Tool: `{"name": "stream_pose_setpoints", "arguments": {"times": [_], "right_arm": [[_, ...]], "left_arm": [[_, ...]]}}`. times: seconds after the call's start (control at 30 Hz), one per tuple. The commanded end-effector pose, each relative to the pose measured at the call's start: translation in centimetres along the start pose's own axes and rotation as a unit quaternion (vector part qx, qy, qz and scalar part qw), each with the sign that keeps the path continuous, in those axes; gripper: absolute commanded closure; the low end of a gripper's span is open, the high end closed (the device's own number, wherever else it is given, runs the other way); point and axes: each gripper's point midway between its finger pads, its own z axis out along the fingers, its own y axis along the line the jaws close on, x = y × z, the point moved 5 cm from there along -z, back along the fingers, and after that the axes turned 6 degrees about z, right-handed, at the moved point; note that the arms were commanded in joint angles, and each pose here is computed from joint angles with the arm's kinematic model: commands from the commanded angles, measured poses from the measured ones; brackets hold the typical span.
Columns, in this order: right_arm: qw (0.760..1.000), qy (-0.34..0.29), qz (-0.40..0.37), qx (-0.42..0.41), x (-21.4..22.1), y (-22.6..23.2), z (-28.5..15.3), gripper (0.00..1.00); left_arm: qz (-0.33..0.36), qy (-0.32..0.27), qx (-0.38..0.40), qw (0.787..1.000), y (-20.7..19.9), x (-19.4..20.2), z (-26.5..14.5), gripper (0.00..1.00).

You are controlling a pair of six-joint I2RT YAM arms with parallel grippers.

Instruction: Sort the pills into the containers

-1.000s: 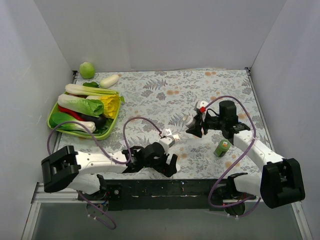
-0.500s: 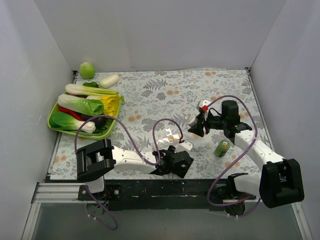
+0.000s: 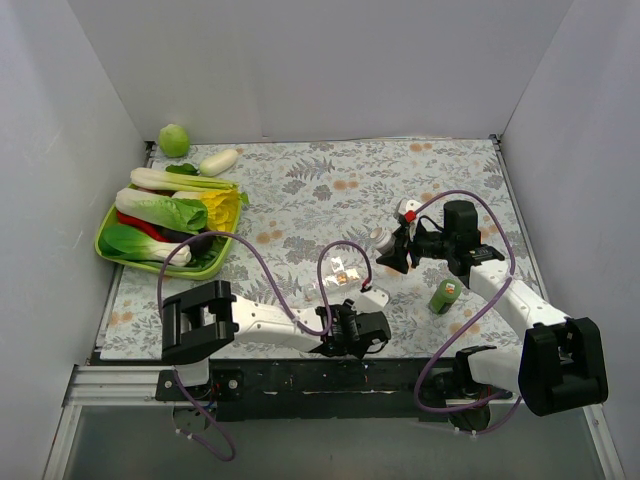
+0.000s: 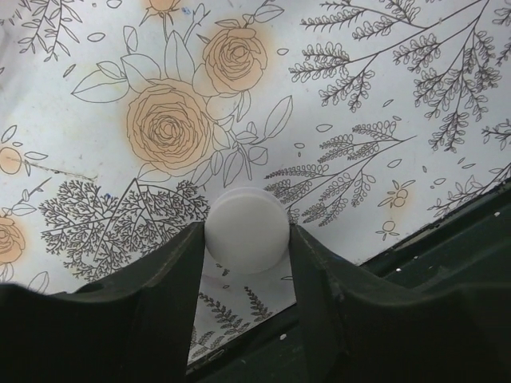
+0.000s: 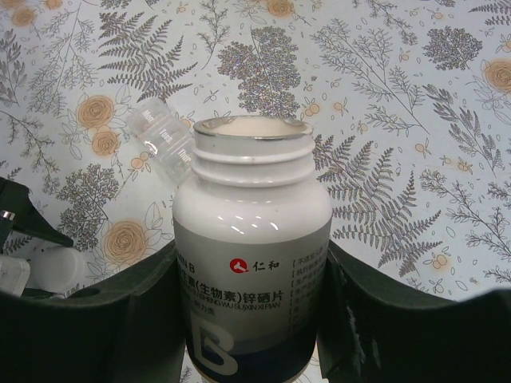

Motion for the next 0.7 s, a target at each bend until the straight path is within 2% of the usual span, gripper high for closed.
{"name": "stream_pose_setpoints", "arguments": {"times": [0.0, 0.13, 0.23, 0.37, 0.4, 0.47, 0.5, 0.57, 0.63, 0.67], "right_arm": [[0.999, -0.021, -0.025, -0.004, -2.2, -0.5, -0.2, 0.99], [1.0, -0.019, -0.025, -0.002, -2.0, -0.5, -0.2, 0.99], [0.999, -0.018, -0.026, -0.006, -1.9, -0.5, -0.1, 0.99], [0.999, -0.018, -0.033, -0.008, -1.9, -0.5, 0.0, 0.99], [1.0, -0.01, -0.023, -0.014, -1.4, -0.2, -0.1, 0.99], [0.999, -0.009, -0.029, -0.019, -1.3, -0.1, 0.0, 0.99], [0.999, -0.008, -0.029, -0.022, -1.3, -0.1, 0.0, 0.99], [0.999, -0.007, -0.035, -0.032, -1.1, 0.1, 0.1, 0.99], [0.998, -0.004, -0.036, -0.047, -0.9, 0.5, 0.2, 0.99], [0.997, -0.002, -0.047, -0.053, -0.9, 0.6, 0.3, 0.99]], "left_arm": [[0.01, 0.017, -0.026, 0.999, 0.4, 0.6, 0.1, 0.62], [0.008, 0.012, -0.021, 1.0, 0.2, 0.1, -0.2, 0.75], [-0.004, 0.009, -0.002, 1.0, 0.3, -0.3, -1.1, 0.8], [-0.071, -0.02, 0.064, 0.995, 1.6, -2.3, -2.9, 0.83], [-0.083, -0.016, 0.079, 0.993, 2.4, -1.6, -3.1, 0.83], [-0.145, -0.061, 0.145, 0.977, 3.7, -4.1, -5.4, 0.83], [-0.16, -0.063, 0.159, 0.972, 4.6, -3.5, -5.6, 0.83], [-0.212, -0.12, 0.217, 0.945, 6.5, -5.8, -8.3, 0.84], [-0.238, -0.136, 0.252, 0.928, 7.8, -5.6, -9.3, 0.84], [-0.262, -0.165, 0.278, 0.909, 9.2, -6.8, -10.9, 0.84]]}}
